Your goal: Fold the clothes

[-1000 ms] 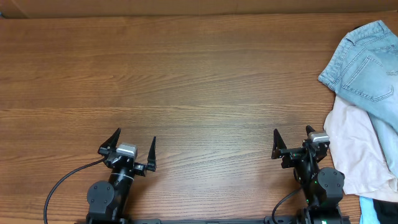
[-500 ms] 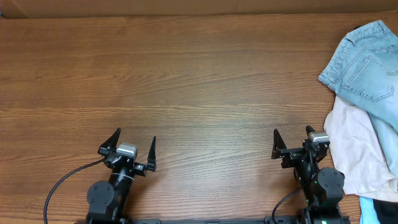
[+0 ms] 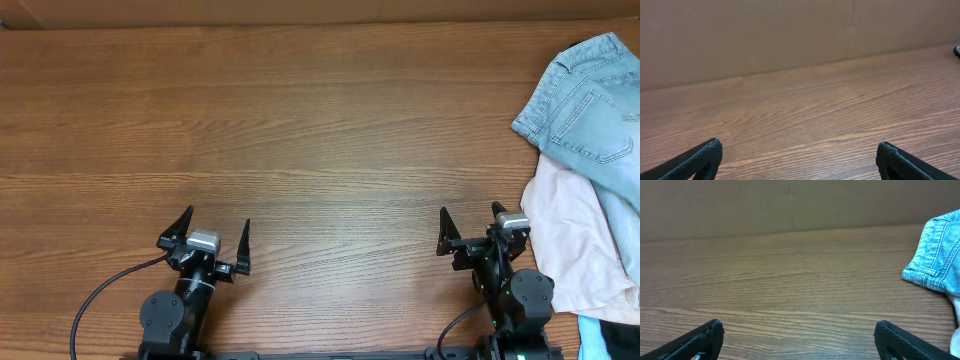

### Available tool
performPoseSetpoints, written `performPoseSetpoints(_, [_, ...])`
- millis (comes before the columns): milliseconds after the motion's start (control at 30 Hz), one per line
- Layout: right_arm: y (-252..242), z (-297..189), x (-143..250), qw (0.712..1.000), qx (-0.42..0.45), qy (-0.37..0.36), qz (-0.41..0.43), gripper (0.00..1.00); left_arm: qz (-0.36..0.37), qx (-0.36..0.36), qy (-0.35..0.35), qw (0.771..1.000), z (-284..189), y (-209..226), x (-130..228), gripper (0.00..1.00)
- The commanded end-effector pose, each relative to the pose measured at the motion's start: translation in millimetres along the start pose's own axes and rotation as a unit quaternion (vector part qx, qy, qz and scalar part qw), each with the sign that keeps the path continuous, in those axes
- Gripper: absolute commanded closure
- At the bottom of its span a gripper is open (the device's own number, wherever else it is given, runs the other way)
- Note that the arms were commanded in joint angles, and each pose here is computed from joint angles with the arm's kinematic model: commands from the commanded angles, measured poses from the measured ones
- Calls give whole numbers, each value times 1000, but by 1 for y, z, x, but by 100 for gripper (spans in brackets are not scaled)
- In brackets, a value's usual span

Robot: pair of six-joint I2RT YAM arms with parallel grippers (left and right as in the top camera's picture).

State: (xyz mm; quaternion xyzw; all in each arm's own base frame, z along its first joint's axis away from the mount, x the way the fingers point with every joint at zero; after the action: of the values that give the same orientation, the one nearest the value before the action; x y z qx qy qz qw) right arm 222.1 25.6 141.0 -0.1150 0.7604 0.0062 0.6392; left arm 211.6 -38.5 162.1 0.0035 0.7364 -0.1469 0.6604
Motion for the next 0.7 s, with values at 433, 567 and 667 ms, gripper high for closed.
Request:
performPoseSetpoints(433, [0,0,3,1000,2,1,-2,0,-17,-4,-1,1000,0,2,1,0])
performPoseSetpoints(567, [0,0,3,1000,2,1,-2,0,-43,-12,-8,999,0,4,-1,0])
performPoseSetpoints(667, [0,0,3,1000,2,1,-2,0,-45,-20,-21,999,0,6,-6,0])
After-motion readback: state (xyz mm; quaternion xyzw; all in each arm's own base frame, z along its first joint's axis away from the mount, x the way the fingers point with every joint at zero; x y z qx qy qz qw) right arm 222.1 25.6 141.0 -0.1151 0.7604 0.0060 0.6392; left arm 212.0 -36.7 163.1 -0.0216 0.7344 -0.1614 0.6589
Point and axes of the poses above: each gripper's point midway between its finger pads, its own z axis out along the fingers, its own y axis along the line the jaws close on, x = y × z, the point moved 3 cm from there along -z, back along the fingers, and after that the axes turned 15 degrees about -z, right-handed, at the moved point
